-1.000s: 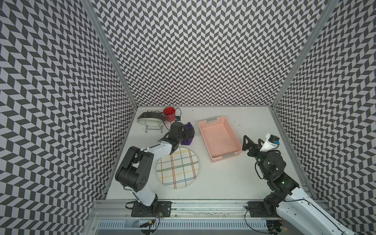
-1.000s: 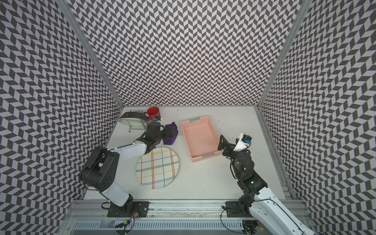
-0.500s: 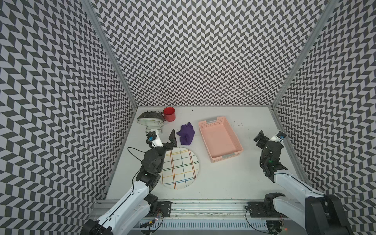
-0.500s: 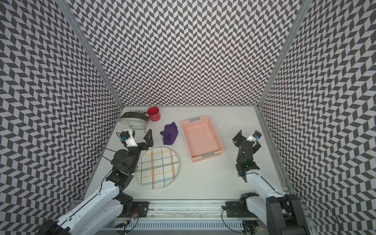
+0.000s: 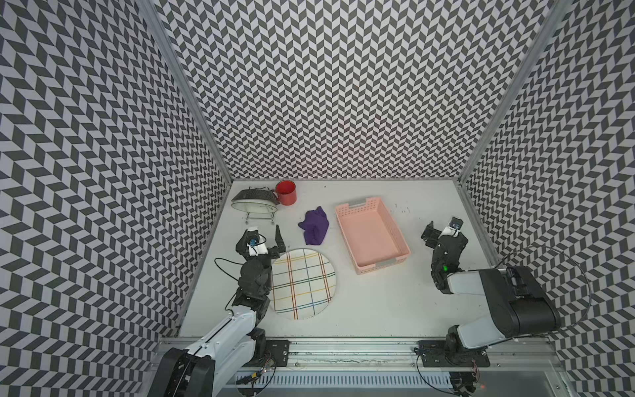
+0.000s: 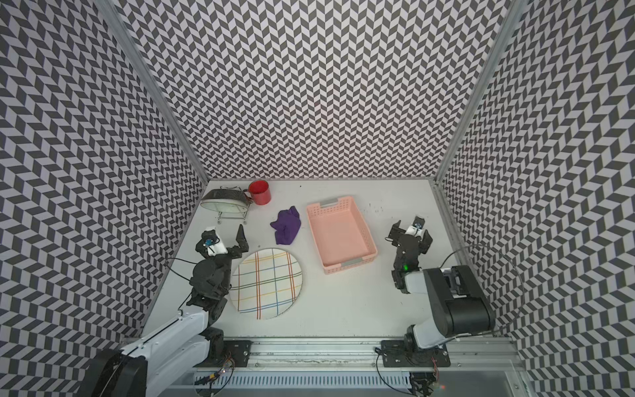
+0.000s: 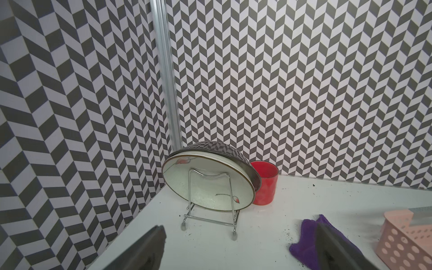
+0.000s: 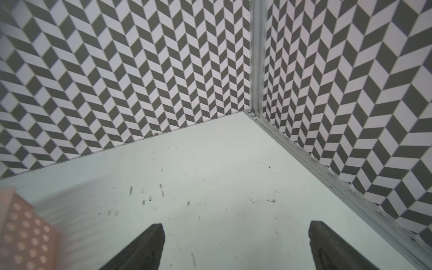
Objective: Wipe the wet plate dry
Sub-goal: Reset both arms
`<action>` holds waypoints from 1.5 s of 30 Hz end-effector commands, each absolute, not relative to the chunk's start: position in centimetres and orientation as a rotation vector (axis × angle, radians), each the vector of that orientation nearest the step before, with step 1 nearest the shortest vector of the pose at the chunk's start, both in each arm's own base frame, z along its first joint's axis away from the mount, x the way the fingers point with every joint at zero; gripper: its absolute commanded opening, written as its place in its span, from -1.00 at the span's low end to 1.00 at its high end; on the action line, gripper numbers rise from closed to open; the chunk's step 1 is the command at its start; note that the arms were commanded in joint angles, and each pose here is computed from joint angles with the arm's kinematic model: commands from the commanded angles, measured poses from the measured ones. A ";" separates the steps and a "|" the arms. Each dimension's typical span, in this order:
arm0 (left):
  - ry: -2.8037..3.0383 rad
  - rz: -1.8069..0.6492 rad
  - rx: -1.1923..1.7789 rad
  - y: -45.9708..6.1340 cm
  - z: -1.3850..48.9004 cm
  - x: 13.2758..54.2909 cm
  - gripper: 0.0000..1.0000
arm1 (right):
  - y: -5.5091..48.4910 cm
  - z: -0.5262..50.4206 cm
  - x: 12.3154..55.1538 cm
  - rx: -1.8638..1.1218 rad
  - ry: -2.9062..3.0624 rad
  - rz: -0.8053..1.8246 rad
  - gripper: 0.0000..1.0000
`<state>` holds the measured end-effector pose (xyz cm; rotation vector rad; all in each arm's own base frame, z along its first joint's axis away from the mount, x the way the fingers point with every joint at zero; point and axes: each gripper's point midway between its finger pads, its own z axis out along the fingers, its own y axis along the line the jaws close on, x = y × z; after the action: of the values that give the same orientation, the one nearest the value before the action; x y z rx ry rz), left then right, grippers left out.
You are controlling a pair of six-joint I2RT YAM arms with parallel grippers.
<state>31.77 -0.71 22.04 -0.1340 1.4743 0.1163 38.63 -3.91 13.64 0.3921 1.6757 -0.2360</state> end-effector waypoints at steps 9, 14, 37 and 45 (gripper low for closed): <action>1.488 0.109 -0.161 1.3 20.9 31.8 1.00 | -1.8 15.4 37.8 0.212 1.571 -0.075 0.99; 1.526 0.086 -0.189 2.3 19.8 33.0 1.00 | -1.8 15.7 36.7 0.204 1.520 -0.080 0.99; 1.615 0.027 -0.101 2.2 14.9 38.6 1.00 | -1.9 15.5 36.9 0.210 1.533 -0.084 0.99; 1.583 0.026 -0.094 2.0 15.0 37.9 1.00 | -1.9 15.5 36.8 0.210 1.532 -0.085 0.99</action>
<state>37.90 2.29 13.62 -0.1175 1.6389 0.0302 37.01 -1.90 14.71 0.2163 1.5719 -0.0867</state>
